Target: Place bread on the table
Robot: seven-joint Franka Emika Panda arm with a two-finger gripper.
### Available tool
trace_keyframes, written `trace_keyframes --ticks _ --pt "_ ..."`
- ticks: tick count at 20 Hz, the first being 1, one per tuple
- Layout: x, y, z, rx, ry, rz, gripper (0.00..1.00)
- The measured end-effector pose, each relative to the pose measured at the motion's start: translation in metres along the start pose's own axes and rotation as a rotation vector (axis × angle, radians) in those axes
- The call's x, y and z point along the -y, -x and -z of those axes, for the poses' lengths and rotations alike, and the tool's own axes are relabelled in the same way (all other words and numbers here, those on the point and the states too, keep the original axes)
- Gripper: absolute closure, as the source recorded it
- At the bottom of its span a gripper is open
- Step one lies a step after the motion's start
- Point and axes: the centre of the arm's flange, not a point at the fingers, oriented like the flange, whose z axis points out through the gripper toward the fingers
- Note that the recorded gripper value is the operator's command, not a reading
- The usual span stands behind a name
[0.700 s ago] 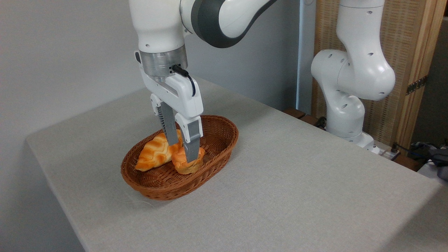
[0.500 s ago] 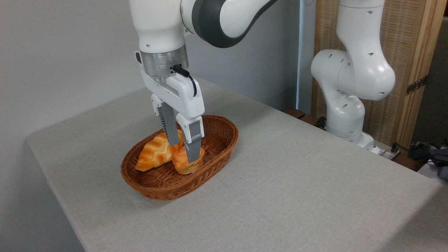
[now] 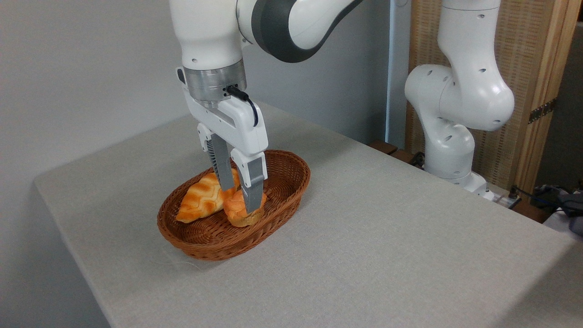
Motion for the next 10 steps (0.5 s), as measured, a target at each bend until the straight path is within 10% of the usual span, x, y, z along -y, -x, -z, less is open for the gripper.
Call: trace_keyframes --ticks 10 --pt "-0.017 -0.005 -0.020 0.031 0.028 -0.067 0.00"
